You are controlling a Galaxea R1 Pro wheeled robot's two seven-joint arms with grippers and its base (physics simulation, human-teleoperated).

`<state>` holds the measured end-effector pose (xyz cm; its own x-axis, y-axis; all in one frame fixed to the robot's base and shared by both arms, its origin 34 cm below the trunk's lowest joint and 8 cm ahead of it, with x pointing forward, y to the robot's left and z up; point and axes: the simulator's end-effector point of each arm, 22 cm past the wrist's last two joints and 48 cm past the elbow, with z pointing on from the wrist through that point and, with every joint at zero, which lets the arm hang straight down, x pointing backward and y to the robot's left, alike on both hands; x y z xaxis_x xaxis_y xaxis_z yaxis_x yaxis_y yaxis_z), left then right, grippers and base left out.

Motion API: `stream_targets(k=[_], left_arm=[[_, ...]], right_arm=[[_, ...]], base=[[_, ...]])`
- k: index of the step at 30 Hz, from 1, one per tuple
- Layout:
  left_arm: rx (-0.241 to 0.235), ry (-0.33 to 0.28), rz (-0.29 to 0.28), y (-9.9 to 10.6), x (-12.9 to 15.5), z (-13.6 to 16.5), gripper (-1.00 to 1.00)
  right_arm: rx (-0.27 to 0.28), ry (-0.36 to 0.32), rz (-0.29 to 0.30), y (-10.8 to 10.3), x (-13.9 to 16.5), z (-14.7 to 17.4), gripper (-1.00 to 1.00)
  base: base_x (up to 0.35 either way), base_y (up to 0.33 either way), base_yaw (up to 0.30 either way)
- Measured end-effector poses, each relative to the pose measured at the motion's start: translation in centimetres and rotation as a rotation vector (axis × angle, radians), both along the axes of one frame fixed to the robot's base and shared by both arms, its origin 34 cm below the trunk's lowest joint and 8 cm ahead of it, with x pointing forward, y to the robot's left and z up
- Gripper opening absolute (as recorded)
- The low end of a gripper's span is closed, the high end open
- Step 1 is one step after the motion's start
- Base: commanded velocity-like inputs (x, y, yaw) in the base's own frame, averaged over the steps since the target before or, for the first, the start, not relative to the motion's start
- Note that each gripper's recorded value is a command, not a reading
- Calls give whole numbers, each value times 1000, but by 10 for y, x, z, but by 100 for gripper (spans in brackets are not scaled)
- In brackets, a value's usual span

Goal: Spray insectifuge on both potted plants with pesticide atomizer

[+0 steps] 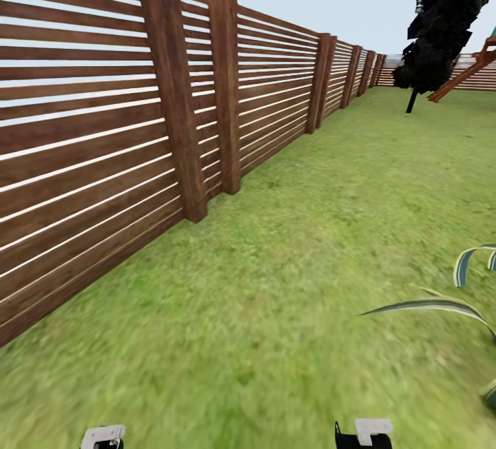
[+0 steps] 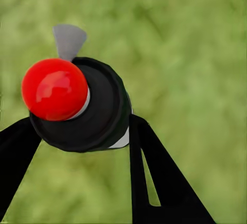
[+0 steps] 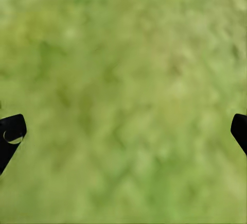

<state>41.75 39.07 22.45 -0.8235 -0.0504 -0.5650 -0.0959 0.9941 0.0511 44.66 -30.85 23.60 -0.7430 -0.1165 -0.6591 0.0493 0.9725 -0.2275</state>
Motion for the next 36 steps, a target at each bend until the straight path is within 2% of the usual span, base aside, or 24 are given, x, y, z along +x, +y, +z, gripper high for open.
stream_targets(k=[13,36], left_arm=[[0,2,0,0,-1,0,-100],[-10,2,1,-7,-1,-2,-100]], right_arm=[[1,-1,0,2,0,0,100],[4,1,3,4,0,0,100]], base=[[335,45,-9],[329,149,-253]])
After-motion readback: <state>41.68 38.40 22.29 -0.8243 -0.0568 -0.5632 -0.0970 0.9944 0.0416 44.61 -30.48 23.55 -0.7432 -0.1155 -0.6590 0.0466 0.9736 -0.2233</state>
